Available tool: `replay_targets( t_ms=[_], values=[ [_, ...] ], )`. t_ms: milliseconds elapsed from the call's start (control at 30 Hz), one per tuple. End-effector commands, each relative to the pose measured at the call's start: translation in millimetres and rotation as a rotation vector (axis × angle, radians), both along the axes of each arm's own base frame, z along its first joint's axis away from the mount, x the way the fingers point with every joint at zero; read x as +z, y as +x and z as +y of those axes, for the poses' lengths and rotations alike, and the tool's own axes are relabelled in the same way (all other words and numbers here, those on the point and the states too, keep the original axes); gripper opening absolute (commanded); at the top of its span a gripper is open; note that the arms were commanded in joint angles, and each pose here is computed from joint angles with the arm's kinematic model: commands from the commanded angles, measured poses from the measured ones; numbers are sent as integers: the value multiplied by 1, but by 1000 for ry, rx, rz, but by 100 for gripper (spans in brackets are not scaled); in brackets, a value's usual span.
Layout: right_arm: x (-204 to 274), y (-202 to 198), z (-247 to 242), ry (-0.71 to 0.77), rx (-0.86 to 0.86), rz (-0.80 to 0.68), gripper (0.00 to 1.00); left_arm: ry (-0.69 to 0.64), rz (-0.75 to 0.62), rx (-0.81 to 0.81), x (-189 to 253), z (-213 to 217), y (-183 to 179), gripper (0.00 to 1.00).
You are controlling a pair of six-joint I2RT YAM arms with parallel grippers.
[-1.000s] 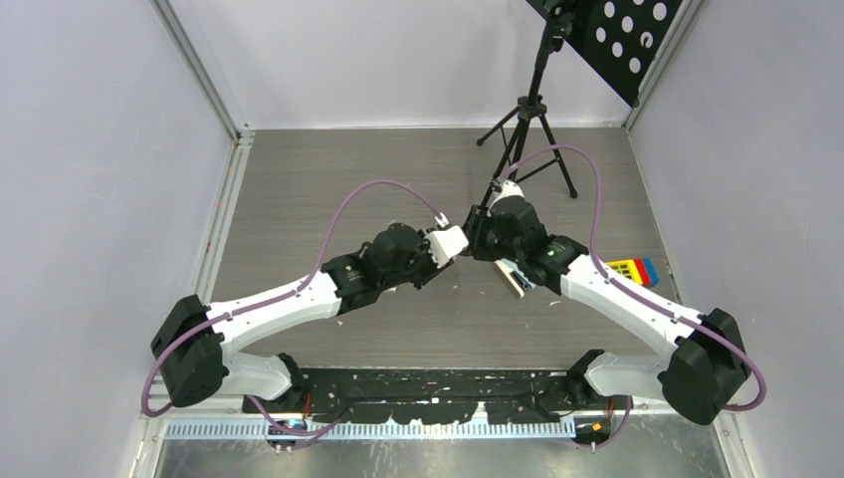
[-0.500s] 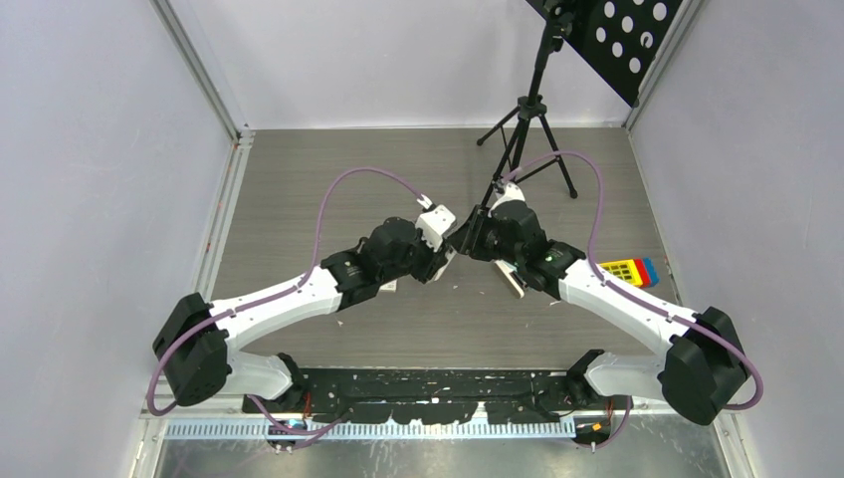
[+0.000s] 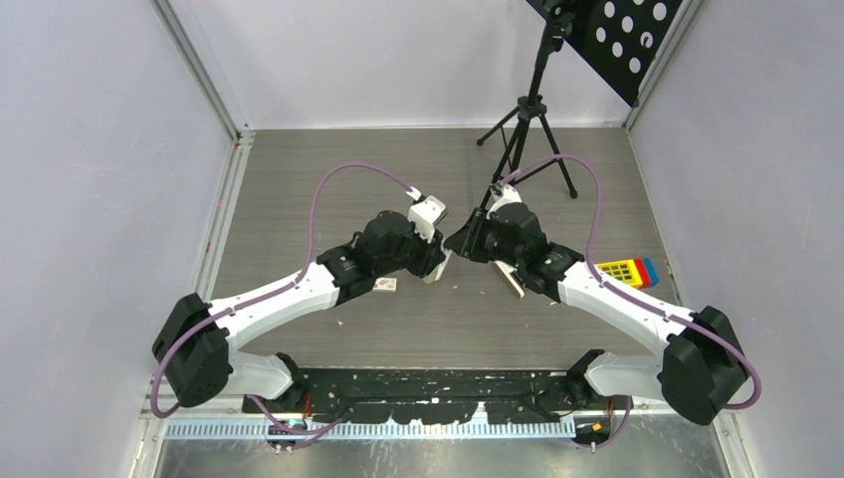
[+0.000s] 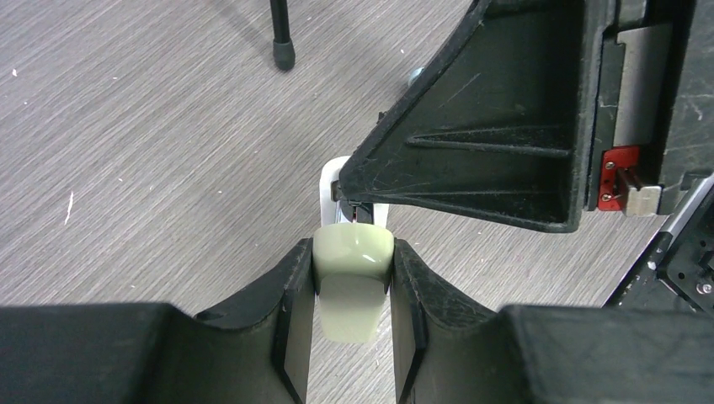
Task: Load the staples into the stapler
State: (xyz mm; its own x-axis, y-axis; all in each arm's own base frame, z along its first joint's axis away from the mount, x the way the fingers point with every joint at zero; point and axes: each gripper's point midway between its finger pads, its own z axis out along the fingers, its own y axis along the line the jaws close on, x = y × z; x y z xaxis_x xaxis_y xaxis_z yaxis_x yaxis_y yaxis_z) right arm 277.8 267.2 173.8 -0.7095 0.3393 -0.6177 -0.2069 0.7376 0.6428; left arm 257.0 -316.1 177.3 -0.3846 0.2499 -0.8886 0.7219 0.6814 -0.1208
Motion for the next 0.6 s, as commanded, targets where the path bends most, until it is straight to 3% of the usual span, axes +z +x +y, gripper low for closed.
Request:
replay_targets(
  t_ms=[0, 233, 567],
  values=[
    [5, 2, 12, 39, 45, -43, 27, -166, -79, -76, 49, -23, 0, 0],
    [1, 8, 6, 29, 13, -40, 1, -191, -133, -88, 61, -16, -4, 0],
    [45, 39, -46, 308, -159, -33, 0, -212, -257, 47, 78, 34, 9, 0]
  ],
)
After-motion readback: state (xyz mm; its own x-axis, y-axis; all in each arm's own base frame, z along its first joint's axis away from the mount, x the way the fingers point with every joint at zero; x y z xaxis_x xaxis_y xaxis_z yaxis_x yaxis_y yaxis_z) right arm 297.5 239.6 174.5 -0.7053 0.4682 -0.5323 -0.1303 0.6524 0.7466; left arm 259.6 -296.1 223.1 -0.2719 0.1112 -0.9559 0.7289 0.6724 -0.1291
